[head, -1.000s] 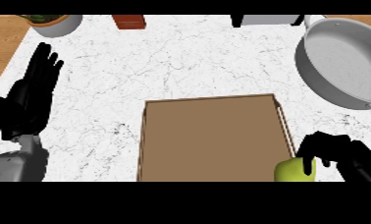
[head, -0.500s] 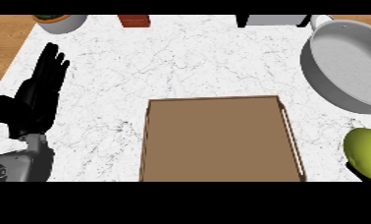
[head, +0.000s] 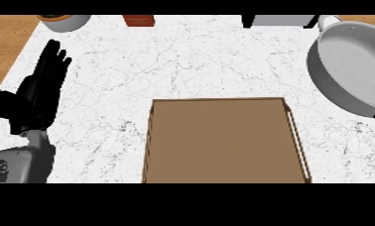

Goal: Pick the pear from the tray and place it in the pot

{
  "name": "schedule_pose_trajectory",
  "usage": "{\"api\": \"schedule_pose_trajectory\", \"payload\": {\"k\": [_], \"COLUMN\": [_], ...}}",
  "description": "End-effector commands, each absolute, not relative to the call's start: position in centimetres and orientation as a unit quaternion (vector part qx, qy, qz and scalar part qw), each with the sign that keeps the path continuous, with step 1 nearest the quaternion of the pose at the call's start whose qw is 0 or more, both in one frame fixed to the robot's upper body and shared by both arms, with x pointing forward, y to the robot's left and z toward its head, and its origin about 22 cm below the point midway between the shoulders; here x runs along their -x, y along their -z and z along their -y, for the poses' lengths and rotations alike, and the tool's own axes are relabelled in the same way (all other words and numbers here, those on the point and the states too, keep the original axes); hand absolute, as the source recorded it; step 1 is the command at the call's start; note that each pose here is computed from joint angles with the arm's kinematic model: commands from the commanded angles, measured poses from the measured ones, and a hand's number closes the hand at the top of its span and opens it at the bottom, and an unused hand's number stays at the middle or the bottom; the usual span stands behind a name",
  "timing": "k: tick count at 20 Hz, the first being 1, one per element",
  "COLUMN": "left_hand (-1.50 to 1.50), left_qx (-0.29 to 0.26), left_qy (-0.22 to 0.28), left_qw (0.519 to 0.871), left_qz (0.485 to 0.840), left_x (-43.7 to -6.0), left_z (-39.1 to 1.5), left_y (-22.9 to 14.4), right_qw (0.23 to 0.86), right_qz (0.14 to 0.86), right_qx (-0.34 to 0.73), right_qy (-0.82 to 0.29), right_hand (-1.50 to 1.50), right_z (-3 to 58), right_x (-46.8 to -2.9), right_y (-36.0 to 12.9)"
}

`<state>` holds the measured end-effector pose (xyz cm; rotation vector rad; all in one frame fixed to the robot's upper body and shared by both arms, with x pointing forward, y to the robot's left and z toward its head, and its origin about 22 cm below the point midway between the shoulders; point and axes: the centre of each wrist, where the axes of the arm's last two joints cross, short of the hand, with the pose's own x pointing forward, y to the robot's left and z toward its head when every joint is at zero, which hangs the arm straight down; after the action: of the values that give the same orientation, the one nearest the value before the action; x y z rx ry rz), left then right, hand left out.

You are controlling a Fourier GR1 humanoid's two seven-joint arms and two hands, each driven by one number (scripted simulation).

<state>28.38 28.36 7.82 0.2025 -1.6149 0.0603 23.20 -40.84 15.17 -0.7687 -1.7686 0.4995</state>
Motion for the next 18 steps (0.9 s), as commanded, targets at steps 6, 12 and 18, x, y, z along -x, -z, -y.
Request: {"api": "schedule_pose_trajectory", "payload": {"k": [6,12,18], "left_hand": [0.00,0.00,0.00], "left_qx": [-0.082,-0.070,-0.081], "left_qy": [-0.024,-0.022,-0.021], "left_qw": [0.686,0.677,0.682], "left_qz": [0.722,0.732,0.727], "left_x": [-29.2,-29.7,-29.8], "left_z": [-27.6,-26.5,-26.4], "left_y": [-9.2,-9.4,-7.7], "right_qw": [0.535,0.477,0.497], "right_qz": [0.731,0.646,0.652], "right_qx": [0.370,0.537,0.505], "right_qy": [-0.208,-0.258,-0.270], "right_hand": [1.50,1.50,1.50], "right_z": [45.0,47.2,46.9], "right_x": [-28.4,-29.9,-33.9], "right_y": [-12.3,-11.5,-7.9]}}
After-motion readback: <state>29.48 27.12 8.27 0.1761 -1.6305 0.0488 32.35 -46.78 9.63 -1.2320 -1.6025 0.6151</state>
